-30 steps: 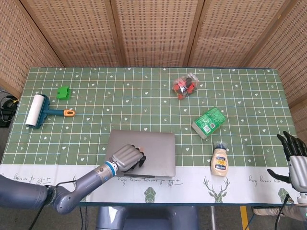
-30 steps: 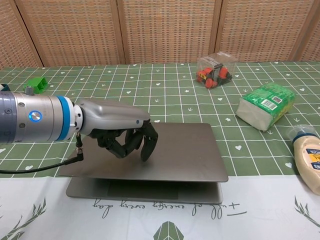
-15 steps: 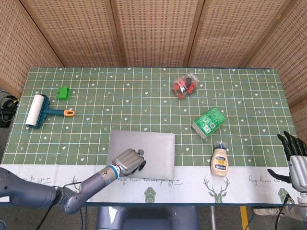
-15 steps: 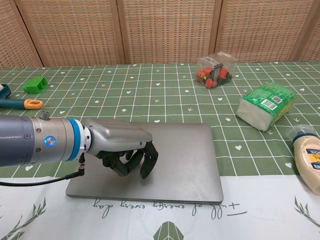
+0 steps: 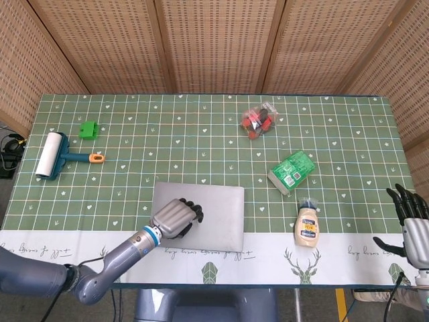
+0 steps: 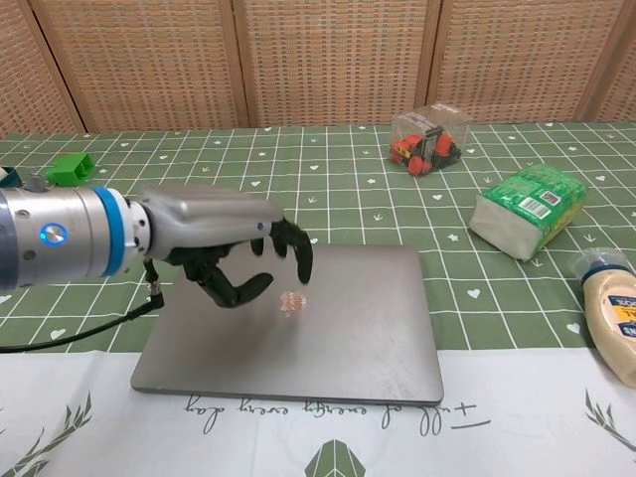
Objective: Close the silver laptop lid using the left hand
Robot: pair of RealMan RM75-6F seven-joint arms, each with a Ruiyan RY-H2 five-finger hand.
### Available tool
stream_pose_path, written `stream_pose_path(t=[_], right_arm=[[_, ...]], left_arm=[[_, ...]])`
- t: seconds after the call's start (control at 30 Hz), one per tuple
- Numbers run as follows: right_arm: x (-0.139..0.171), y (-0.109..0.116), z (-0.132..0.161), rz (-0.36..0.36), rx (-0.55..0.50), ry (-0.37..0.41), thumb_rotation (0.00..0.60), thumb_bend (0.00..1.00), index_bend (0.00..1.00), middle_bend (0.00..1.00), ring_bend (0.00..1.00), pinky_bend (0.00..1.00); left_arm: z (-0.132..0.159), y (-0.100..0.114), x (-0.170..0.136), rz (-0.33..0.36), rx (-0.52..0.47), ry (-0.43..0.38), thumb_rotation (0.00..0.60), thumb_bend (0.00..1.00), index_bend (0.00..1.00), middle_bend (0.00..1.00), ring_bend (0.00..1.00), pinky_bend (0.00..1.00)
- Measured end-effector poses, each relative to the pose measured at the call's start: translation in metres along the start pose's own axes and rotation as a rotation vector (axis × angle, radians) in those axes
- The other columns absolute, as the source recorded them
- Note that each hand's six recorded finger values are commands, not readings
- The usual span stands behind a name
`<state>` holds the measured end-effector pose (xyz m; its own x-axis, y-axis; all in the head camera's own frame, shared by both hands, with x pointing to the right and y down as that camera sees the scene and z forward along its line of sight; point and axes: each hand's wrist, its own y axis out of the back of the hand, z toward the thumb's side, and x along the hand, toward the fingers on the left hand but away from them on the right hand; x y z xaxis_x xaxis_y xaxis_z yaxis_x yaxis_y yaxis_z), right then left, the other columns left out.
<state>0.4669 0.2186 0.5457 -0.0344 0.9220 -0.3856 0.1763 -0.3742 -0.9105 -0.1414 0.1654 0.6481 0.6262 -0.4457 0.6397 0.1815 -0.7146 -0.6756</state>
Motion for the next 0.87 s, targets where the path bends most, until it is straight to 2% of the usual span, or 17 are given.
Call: stream_pose_path(t=[0.1, 0.23, 0.33, 0.43, 0.63, 0.87], right_arm=[[-0.001, -0.001, 0.000, 0.004, 0.001, 0.002, 0.600, 0.02, 0.00, 0.00, 0.00, 0.00], [-0.002, -0.004, 0.000, 0.011, 0.004, 0.002, 0.600, 0.02, 0.00, 0.00, 0.00, 0.00], [-0.002, -0.005, 0.002, 0.012, 0.010, 0.009, 0.600, 0.02, 0.00, 0.00, 0.00, 0.00], [-0.001, -0.007, 0.007, 0.014, 0.017, 0.025, 0.600, 0.02, 0.00, 0.00, 0.00, 0.00], [0.003, -0.013, 0.017, 0.018, 0.037, 0.059, 0.600, 0.02, 0.00, 0.00, 0.00, 0.00], [0.007, -0.019, 0.026, 0.023, 0.063, 0.085, 0.600, 0.02, 0.00, 0.00, 0.00, 0.00]], left_arm=[[-0.012, 0.012, -0.014, 0.090, 0.006, 0.039, 0.600, 0.31, 0.00, 0.00, 0.00, 0.00], [-0.035, 0.022, -0.041, 0.238, 0.040, 0.131, 0.600, 0.27, 0.00, 0.00, 0.00, 0.00], [-0.055, 0.020, -0.070, 0.338, 0.063, 0.218, 0.600, 0.27, 0.00, 0.00, 0.00, 0.00], [-0.073, 0.009, -0.102, 0.406, 0.072, 0.302, 0.600, 0.26, 0.00, 0.00, 0.00, 0.00], [-0.105, -0.024, -0.163, 0.467, 0.062, 0.458, 0.600, 0.22, 0.00, 0.00, 0.00, 0.00], [-0.126, -0.056, -0.211, 0.474, 0.018, 0.560, 0.600, 0.21, 0.00, 0.00, 0.00, 0.00]])
